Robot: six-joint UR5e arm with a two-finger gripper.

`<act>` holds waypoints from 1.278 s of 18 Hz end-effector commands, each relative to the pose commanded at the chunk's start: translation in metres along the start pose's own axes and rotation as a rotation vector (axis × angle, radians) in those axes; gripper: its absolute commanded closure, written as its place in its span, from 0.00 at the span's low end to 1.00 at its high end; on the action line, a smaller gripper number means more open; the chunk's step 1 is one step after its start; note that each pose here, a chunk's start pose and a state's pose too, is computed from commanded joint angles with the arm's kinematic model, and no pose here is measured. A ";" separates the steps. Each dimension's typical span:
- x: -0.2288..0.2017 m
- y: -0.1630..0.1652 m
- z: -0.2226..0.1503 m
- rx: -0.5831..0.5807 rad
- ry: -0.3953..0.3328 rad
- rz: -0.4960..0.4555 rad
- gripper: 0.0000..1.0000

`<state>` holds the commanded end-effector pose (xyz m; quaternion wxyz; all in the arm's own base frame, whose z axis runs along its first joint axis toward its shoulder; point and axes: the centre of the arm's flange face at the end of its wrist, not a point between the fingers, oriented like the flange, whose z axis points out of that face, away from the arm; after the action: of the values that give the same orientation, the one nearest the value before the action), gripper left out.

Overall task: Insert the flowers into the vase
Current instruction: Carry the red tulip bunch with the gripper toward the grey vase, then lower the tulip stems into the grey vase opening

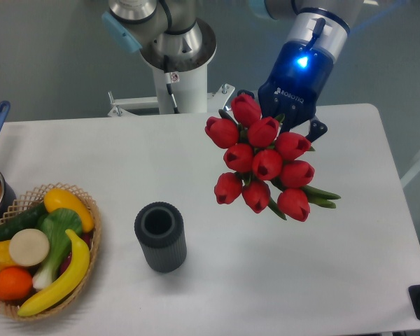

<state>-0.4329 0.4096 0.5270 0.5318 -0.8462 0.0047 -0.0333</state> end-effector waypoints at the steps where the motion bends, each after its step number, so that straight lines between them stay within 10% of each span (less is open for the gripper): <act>1: 0.002 -0.001 0.002 0.000 0.004 -0.001 0.70; 23: 0.010 -0.020 0.087 0.041 0.148 0.083 0.70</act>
<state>-0.4182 0.4964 0.5083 0.5482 -0.8294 0.0783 -0.0738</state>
